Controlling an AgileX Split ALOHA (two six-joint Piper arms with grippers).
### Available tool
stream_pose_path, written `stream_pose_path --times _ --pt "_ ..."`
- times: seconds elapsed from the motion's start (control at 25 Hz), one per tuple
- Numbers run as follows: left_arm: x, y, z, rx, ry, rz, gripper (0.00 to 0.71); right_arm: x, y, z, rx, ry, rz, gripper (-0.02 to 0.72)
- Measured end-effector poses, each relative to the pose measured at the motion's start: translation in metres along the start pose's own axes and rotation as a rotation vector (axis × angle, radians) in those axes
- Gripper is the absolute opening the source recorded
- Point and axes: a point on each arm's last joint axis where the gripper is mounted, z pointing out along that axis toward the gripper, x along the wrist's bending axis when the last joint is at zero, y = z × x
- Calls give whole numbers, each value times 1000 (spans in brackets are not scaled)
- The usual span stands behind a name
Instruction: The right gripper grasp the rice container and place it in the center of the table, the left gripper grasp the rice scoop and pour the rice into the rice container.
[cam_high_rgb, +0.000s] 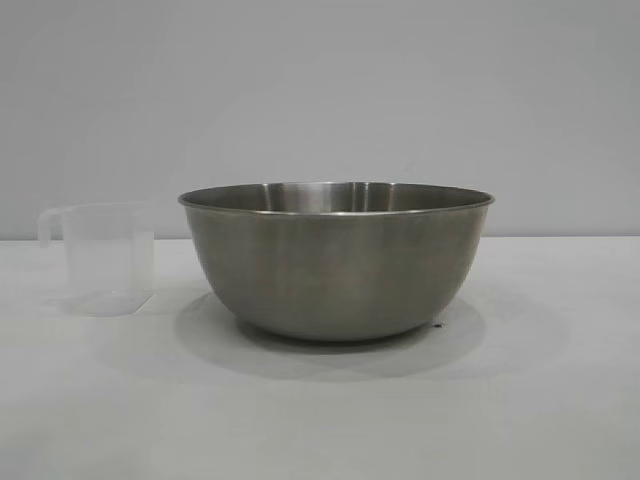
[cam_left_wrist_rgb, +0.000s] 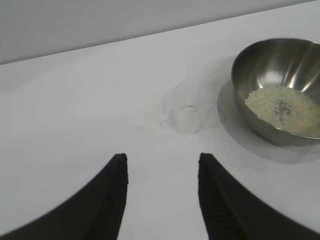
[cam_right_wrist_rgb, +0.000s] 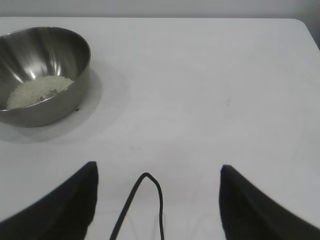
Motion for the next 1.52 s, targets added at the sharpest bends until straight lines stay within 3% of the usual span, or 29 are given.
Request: stream_pose_path --times 0.12,0.28,0.36,0.48,0.68,0.84,0.92,1.52 --pt "-1 -14 -12 17 -6 -3 475 0 0 0 0 0 0 438" --pt "-2 -32 -24 50 -21 -8 464 0 0 0 0 0 0 438" --pt "-3 -37 -29 27 -29 -12 505 0 0 0 0 0 0 438" --pt "-5 -44 -36 -23 -42 -17 489 0 0 0 0 0 0 438" --pt "-6 -59 -12 47 -43 -14 489 0 0 0 0 0 0 438" --pt "-6 -54 -5 -41 -37 -15 489 0 0 0 0 0 0 438" --pt "-6 -56 0 -28 -38 -15 489 0 0 0 0 0 0 438" --pt "-6 -57 2 -27 -36 -14 489 0 0 0 0 0 0 438"
